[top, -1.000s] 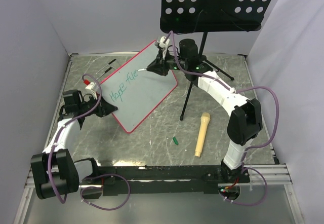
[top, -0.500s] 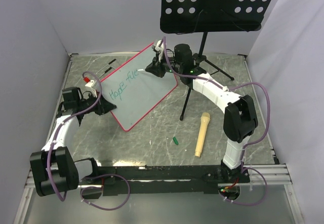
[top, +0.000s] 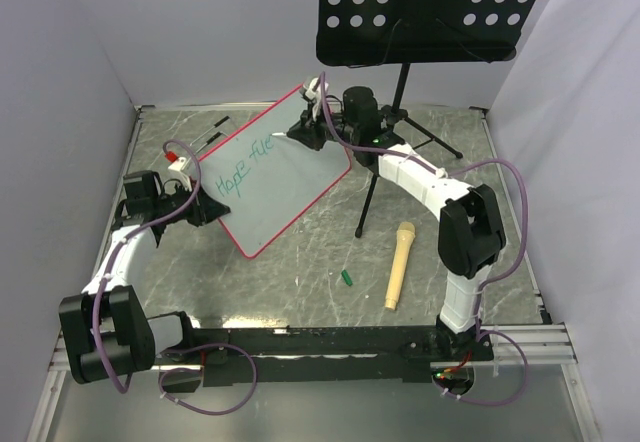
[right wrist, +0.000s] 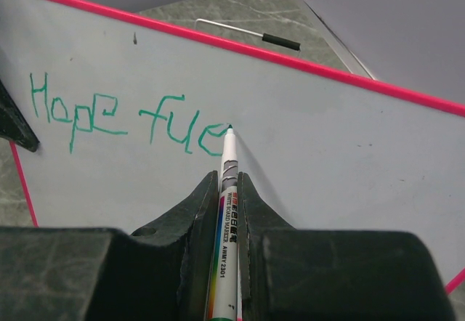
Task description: Write a sentence on the whiteboard
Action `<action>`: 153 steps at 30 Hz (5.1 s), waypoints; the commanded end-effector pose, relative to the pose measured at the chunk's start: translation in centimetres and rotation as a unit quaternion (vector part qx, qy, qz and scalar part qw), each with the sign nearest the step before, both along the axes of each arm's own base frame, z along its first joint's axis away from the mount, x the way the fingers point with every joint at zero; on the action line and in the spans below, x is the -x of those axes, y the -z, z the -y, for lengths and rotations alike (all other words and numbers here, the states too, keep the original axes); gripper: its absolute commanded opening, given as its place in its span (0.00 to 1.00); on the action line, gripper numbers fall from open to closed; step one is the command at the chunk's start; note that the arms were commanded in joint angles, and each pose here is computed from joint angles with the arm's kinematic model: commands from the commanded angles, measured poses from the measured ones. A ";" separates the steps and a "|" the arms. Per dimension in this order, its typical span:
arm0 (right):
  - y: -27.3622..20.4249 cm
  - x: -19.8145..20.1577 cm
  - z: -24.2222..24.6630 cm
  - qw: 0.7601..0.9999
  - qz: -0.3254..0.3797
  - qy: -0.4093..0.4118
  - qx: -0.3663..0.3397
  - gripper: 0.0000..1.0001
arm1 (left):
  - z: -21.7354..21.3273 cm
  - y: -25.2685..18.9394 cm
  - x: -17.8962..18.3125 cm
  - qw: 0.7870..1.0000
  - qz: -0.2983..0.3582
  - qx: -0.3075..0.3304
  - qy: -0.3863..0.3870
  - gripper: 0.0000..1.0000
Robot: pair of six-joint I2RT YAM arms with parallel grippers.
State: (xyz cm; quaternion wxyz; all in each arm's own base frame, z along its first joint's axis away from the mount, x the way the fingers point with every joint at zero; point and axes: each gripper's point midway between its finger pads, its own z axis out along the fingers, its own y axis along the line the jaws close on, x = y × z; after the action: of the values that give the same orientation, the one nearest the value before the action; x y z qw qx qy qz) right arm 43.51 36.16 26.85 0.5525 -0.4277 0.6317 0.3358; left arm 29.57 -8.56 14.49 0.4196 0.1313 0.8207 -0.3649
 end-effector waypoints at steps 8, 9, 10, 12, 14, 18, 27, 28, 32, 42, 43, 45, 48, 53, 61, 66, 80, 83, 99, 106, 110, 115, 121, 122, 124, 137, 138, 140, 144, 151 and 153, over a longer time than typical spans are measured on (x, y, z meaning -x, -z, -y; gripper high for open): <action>-3.1 -1.4 -0.3 0.999 0.036 0.006 -0.029 0.00 | -1.5 1.9 -0.6 0.998 -0.019 -0.048 -0.027 0.01; -3.2 -1.6 -0.2 0.999 0.036 0.009 -0.030 0.00 | -1.5 1.8 -0.6 0.998 -0.019 -0.049 -0.028 0.01; -3.3 -1.5 -0.3 0.999 0.036 0.008 -0.031 0.00 | -1.5 1.9 -0.6 0.998 -0.020 -0.048 -0.028 0.01; -3.4 -1.6 -0.2 0.999 0.036 0.009 -0.033 0.00 | -1.5 1.9 -0.6 0.998 -0.020 -0.049 -0.029 0.01; -3.4 -1.7 -0.2 0.999 0.034 0.010 -0.033 0.00 | -1.5 1.9 -0.6 0.998 -0.018 -0.049 -0.028 0.01; -3.3 -2.1 -0.5 0.999 0.030 0.012 -0.034 0.00 | -1.5 1.9 -0.6 0.998 -0.020 -0.049 -0.029 0.01; -2.6 -3.1 -0.7 0.999 0.019 0.015 -0.026 0.00 | -1.4 2.0 -0.5 0.998 -0.021 -0.048 -0.028 0.01; -2.4 -3.1 -0.7 0.999 0.017 0.014 -0.024 0.00 | -1.5 2.0 -0.6 0.998 -0.020 -0.048 -0.029 0.01; -1.6 -2.8 -0.6 1.000 0.015 0.013 -0.018 0.00 | -1.5 2.0 -0.6 0.998 -0.020 -0.049 -0.030 0.01; -0.8 -1.7 0.0 1.000 0.013 0.006 -0.012 0.00 | -2.0 2.4 -0.9 0.997 -0.025 -0.056 -0.040 0.01; -0.7 -1.6 0.1 1.000 0.012 0.007 -0.011 0.00 | -2.0 2.4 -0.9 0.997 -0.025 -0.055 -0.041 0.01; -0.4 -1.6 0.3 1.000 0.008 0.007 -0.009 0.00 | -2.2 2.4 -1.0 0.997 -0.025 -0.056 -0.045 0.01; 0.1 -1.3 0.6 1.000 0.005 0.007 -0.007 0.00 | -2.4 2.4 -1.1 0.997 -0.025 -0.056 -0.048 0.01; 0.8 -0.8 0.9 1.000 0.001 0.007 -0.003 0.00 | -2.5 2.4 -1.1 0.997 -0.025 -0.056 -0.052 0.01; 0.7 -1.1 1.6 1.000 0.003 0.017 -0.001 0.00 | -2.7 2.3 -1.2 0.997 -0.024 -0.055 -0.055 0.01; -0.3 -1.6 2.1 1.000 0.006 0.022 -0.010 0.00 | -2.7 2.3 -1.2 0.997 -0.024 -0.055 -0.055 0.01; -3.7 -1.3 2.3 0.999 0.020 0.014 -0.042 0.00 | -2.5 2.3 -1.2 0.997 -0.025 -0.051 -0.052 0.01; -3.5 -2.1 2.1 0.999 0.018 0.021 -0.039 0.00 | -2.5 2.4 -1.2 0.997 -0.025 -0.051 -0.052 0.01; -1.7 -3.8 1.5 0.999 0.002 0.030 -0.027 0.00 | -2.5 2.5 -1.2 0.997 -0.027 -0.049 -0.051 0.01; -1.3 -4.0 1.3 0.999 -0.001 0.030 -0.024 0.00 | -2.4 2.5 -1.2 0.997 -0.028 -0.049 -0.051 0.01; -0.9 -4.3 1.2 0.999 -0.006 0.031 -0.022 0.00 | -2.4 2.4 -1.2 0.997 -0.027 -0.049 -0.050 0.01; -0.6 -4.4 1.0 0.999 -0.008 0.030 -0.019 0.00 | -2.5 2.5 -1.2 0.997 -0.028 -0.049 -0.050 0.01; -0.6 -4.1 0.7 0.999 -0.010 0.024 -0.019 0.00 | -2.5 2.6 -1.2 0.997 -0.028 -0.048 -0.051 0.01; -0.6 -4.0 0.6 1.000 -0.011 0.020 -0.020 0.00 | -2.5 2.5 -1.2 0.997 -0.027 -0.048 -0.050 0.01; -0.6 -3.8 0.4 1.000 -0.011 0.015 -0.020 0.00 | -2.5 2.5 -1.2 0.997 -0.027 -0.048 -0.050 0.01; -0.4 -2.6 0.1 1.000 -0.014 -0.002 -0.019 0.00 | -2.5 2.7 -1.2 0.997 -0.030 -0.048 -0.051 0.01; -0.6 -2.5 0.1 1.000 -0.013 -0.002 -0.020 0.00 | -2.5 2.7 -1.2 0.997 -0.030 -0.049 -0.050 0.01; -0.5 -2.5 0.2 1.000 -0.013 -0.004 -0.020 0.00 | -2.5 2.7 -1.2 0.997 -0.031 -0.048 -0.051 0.01; -0.5 -2.3 0.2 1.000 -0.013 -0.005 -0.019 0.00 | -2.5 2.7 -1.2 0.997 -0.031 -0.049 -0.052 0.01; 0.3 -1.9 0.3 1.000 -0.016 -0.007 -0.011 0.00 | -2.6 2.7 -1.3 0.997 -0.030 -0.052 -0.055 0.01; 0.4 -2.0 0.5 1.000 -0.015 -0.005 -0.009 0.00 | -2.7 2.7 -1.3 0.997 -0.030 -0.052 -0.055 0.01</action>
State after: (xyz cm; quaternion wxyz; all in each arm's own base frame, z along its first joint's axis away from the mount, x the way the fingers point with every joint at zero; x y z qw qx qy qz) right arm 46.08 35.69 24.88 0.5286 -0.4082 0.6546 0.3542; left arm 30.02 -8.09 13.82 0.4048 0.1002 0.8268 -0.3774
